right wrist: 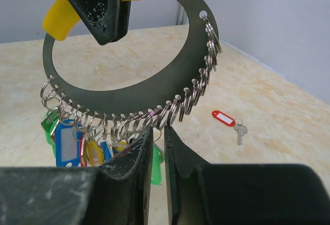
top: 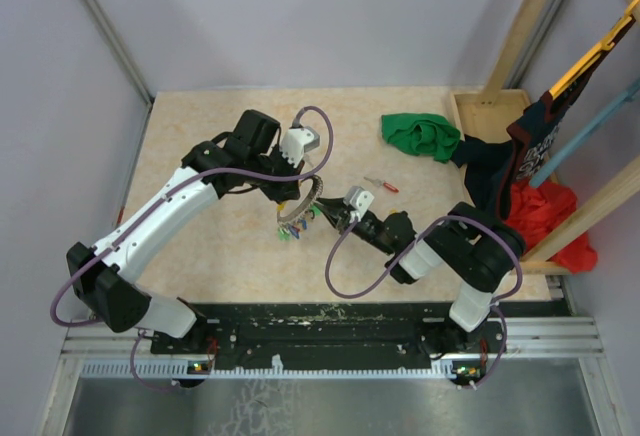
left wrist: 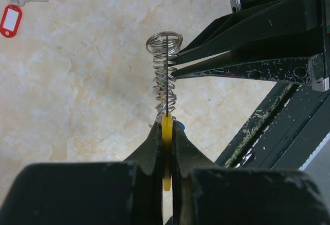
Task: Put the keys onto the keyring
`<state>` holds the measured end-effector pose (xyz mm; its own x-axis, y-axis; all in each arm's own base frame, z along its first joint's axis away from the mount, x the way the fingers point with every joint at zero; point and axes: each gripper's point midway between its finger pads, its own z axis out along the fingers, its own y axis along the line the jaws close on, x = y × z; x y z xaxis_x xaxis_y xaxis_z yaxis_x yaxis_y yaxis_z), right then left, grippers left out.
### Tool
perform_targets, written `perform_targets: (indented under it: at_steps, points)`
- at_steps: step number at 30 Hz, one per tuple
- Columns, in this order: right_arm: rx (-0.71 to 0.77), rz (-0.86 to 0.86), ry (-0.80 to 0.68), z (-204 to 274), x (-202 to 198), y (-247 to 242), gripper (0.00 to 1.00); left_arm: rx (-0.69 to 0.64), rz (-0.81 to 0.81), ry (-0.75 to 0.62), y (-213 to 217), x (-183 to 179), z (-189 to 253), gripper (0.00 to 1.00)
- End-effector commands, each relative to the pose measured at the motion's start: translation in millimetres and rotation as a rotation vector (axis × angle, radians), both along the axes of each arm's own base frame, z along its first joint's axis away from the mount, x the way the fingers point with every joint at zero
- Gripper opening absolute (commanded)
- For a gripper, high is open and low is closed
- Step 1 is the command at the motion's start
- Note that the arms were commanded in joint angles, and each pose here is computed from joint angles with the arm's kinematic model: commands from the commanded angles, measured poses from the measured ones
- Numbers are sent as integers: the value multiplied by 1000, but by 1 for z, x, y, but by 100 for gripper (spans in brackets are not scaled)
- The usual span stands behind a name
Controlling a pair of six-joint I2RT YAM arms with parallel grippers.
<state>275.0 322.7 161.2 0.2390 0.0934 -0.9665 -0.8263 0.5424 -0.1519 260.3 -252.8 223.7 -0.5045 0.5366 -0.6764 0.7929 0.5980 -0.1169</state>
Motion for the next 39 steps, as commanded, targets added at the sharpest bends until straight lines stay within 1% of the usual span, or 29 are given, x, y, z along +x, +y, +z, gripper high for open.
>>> perform_targets:
  at_steps: [1, 6, 9, 16, 21, 25, 27, 32, 34, 39]
  points:
    - [152, 25, -135, 56, -11, 0, 15, -43, -9, -21, -8, 0, 8, 0]
    - [162, 1, -131, 58, -8, -2, 17, -42, -8, -18, -7, -1, 7, 0]
    - [166, -12, -132, 59, -6, -3, 16, -40, -7, -16, -7, -1, 6, 0]
    - [167, 1, -134, 60, -9, -1, 9, -42, -7, -15, -7, -1, 6, 0]
    - [164, -2, -131, 59, -9, -2, 0, -41, 26, -13, -5, 1, 6, 0]
    - [157, 8, -136, 58, -12, -3, 0, -39, 92, -17, 3, 8, 5, 1]
    - [150, 26, -141, 57, -16, -2, 0, -58, 109, 3, 8, 9, 2, 1]
    - [146, 46, -146, 58, -20, -1, 0, -160, 115, 42, 8, 10, -3, 1]
    - [146, 52, -151, 59, -21, -1, 0, -194, 121, 61, 10, 9, -9, 3]
    - [138, 90, -159, 58, -26, 3, 0, -284, 131, 113, 10, 3, -26, 17]
